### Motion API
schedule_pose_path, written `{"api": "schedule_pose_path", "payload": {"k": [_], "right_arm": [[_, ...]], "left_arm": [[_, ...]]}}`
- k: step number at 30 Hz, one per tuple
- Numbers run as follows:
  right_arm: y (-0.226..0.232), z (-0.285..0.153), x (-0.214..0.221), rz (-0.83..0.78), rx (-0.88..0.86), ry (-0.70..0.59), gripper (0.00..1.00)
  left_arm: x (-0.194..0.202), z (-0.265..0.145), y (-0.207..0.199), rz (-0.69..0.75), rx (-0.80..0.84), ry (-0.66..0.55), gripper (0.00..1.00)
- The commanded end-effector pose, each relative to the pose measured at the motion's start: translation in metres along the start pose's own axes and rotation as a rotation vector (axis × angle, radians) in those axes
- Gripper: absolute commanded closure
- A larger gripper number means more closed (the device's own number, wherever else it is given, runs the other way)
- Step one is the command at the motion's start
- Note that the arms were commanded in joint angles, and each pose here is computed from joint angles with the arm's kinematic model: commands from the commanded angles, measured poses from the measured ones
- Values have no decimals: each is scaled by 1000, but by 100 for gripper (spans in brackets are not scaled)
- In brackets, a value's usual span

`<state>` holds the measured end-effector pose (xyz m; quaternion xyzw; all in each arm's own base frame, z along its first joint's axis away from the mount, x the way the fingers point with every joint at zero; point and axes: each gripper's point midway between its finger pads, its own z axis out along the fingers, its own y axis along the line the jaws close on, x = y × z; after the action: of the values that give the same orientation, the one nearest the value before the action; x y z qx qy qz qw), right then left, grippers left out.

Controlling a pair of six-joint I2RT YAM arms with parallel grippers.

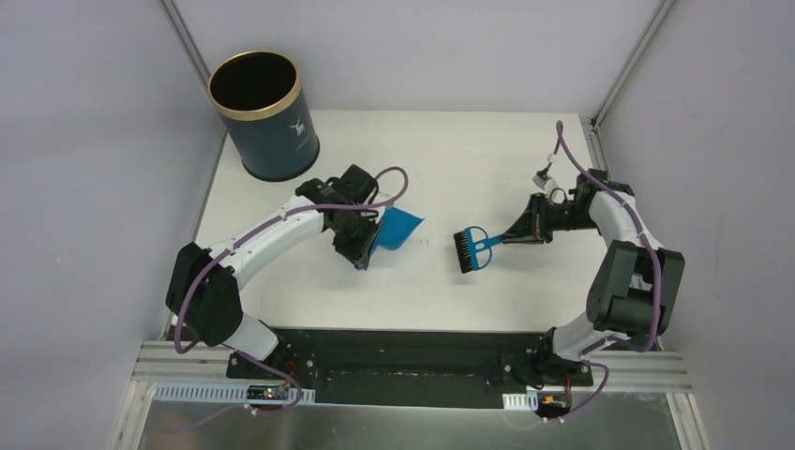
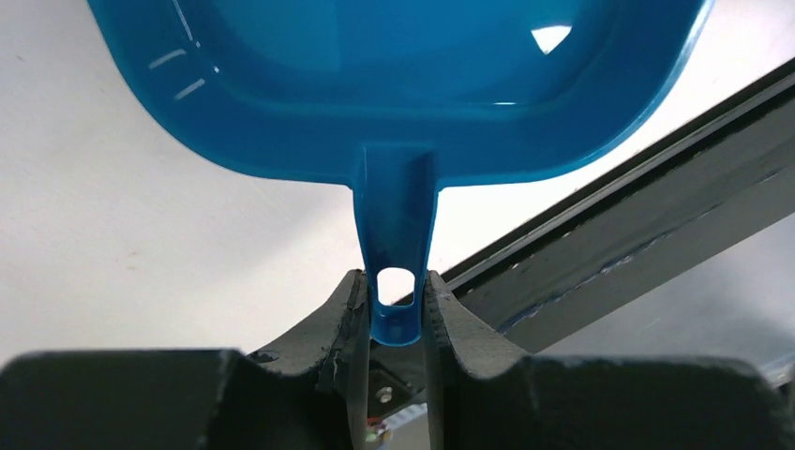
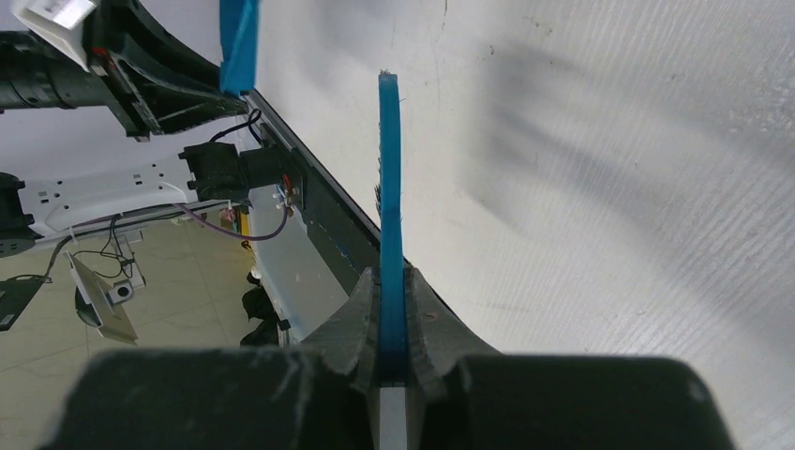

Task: Sweep away the paper scraps from the table

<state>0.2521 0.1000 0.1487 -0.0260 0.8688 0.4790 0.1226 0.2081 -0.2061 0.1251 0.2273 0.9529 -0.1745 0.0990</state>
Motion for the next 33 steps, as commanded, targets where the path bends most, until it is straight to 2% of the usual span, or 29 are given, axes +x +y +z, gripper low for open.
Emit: {"api": "schedule_pose_path", "payload": {"k": [1, 8, 17, 28, 33], "right_arm": [[8, 0, -6, -58, -47, 9, 100], [15, 8, 1, -83, -47, 74, 100], [15, 23, 13, -98, -52, 153, 100], [24, 60, 53, -176, -52, 424, 100], [28, 70, 63, -185, -81, 496, 100]], "left_arm": [[20, 15, 16, 82, -114, 85, 100], [31, 53, 7, 119, -94, 170, 100], [43, 67, 22, 131, -140, 235, 100], [50, 75, 18, 104, -111, 272, 77], [42, 66, 10, 120, -74, 218, 68]]}}
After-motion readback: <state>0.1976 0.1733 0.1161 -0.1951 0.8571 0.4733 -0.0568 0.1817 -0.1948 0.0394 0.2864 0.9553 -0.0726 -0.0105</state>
